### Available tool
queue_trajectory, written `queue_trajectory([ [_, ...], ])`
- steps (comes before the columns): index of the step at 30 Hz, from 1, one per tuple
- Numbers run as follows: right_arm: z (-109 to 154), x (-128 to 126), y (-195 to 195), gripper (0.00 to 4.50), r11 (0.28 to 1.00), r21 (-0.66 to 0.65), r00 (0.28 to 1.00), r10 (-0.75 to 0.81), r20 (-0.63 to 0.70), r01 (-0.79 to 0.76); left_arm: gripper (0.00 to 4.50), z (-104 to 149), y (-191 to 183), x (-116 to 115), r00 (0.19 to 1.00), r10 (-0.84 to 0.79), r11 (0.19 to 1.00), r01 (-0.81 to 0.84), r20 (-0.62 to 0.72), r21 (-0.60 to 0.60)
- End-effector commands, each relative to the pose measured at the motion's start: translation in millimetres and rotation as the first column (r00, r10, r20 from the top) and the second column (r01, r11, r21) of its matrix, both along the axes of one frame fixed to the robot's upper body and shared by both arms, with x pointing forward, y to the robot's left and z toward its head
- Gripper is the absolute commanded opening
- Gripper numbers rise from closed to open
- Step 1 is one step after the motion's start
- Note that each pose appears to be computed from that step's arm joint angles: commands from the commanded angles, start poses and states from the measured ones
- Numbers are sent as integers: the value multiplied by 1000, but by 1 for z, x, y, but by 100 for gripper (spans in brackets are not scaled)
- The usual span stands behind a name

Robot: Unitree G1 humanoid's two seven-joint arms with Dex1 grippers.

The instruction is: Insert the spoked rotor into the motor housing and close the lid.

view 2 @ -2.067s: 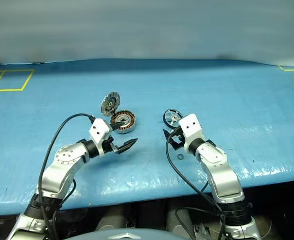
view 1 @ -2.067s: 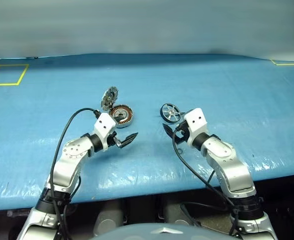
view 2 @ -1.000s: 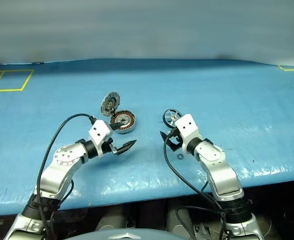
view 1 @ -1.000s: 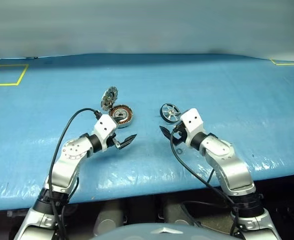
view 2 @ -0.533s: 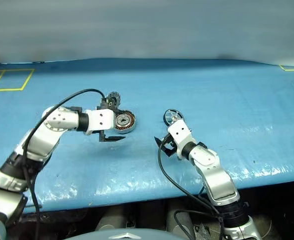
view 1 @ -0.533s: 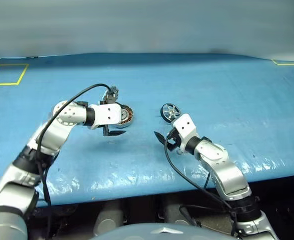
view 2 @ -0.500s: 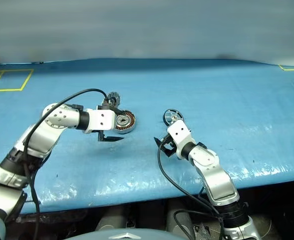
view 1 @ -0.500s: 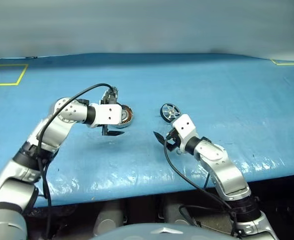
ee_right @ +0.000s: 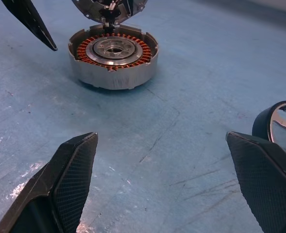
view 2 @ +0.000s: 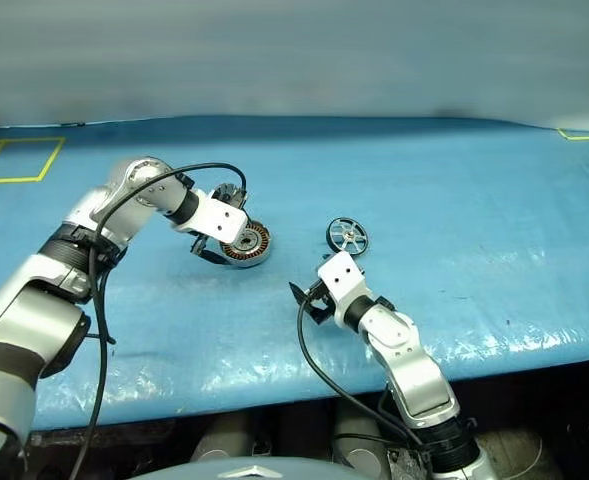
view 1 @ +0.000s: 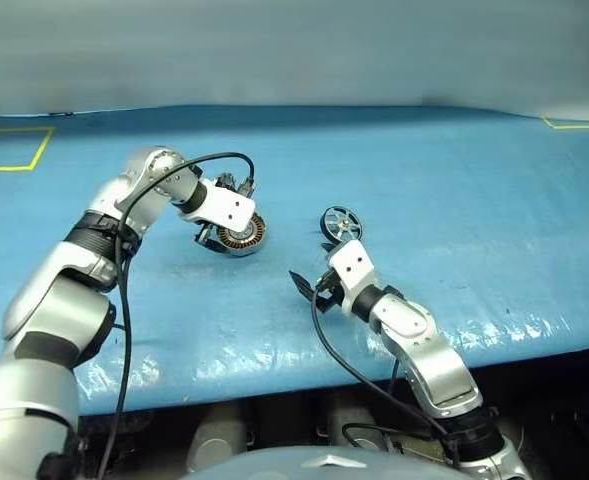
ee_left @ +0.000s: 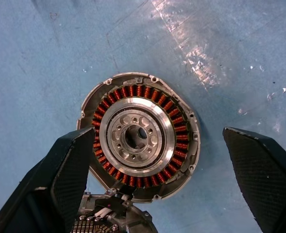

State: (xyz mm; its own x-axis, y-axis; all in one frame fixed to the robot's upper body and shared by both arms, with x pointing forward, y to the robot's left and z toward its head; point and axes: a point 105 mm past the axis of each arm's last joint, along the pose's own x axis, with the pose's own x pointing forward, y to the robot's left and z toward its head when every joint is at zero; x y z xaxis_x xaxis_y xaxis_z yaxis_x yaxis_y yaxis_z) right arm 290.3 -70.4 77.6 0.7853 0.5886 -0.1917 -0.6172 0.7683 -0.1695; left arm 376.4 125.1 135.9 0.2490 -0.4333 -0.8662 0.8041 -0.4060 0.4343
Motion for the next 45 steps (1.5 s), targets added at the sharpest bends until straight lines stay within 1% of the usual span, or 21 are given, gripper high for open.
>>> queue_trajectory([
  [1,17,2,0,447,999,27,997,-20,78,18,450,7,0,4,1000,-28,999,27,12,41],
  [6,20,5,-3,447,999,32,995,-41,93,38,450,0,2,5,1000,-19,998,20,-16,58],
  [11,18,5,-6,447,999,15,995,-43,93,42,450,-5,8,5,999,-1,998,4,-43,68],
  [13,17,5,-6,447,999,11,995,-43,94,42,450,-8,11,4,999,-3,996,8,-54,89],
  [23,19,6,-3,447,998,26,993,-56,106,53,450,-12,15,7,998,7,991,1,-58,131],
  [29,19,5,-4,447,998,31,992,-66,109,63,450,-13,8,10,999,-9,991,16,-51,134],
  [34,17,4,-6,447,997,27,992,-73,104,70,450,0,-2,15,1000,-12,997,14,-24,79],
  [38,17,4,-7,447,997,24,992,-73,105,71,450,5,-6,16,1000,-16,998,18,-23,58],
  [41,17,5,-8,447,997,23,991,-75,106,73,450,5,-7,15,999,-26,998,28,-28,58],
  [45,18,5,-7,447,997,25,991,-77,108,74,450,-2,-5,12,998,-41,996,44,-41,82],
])
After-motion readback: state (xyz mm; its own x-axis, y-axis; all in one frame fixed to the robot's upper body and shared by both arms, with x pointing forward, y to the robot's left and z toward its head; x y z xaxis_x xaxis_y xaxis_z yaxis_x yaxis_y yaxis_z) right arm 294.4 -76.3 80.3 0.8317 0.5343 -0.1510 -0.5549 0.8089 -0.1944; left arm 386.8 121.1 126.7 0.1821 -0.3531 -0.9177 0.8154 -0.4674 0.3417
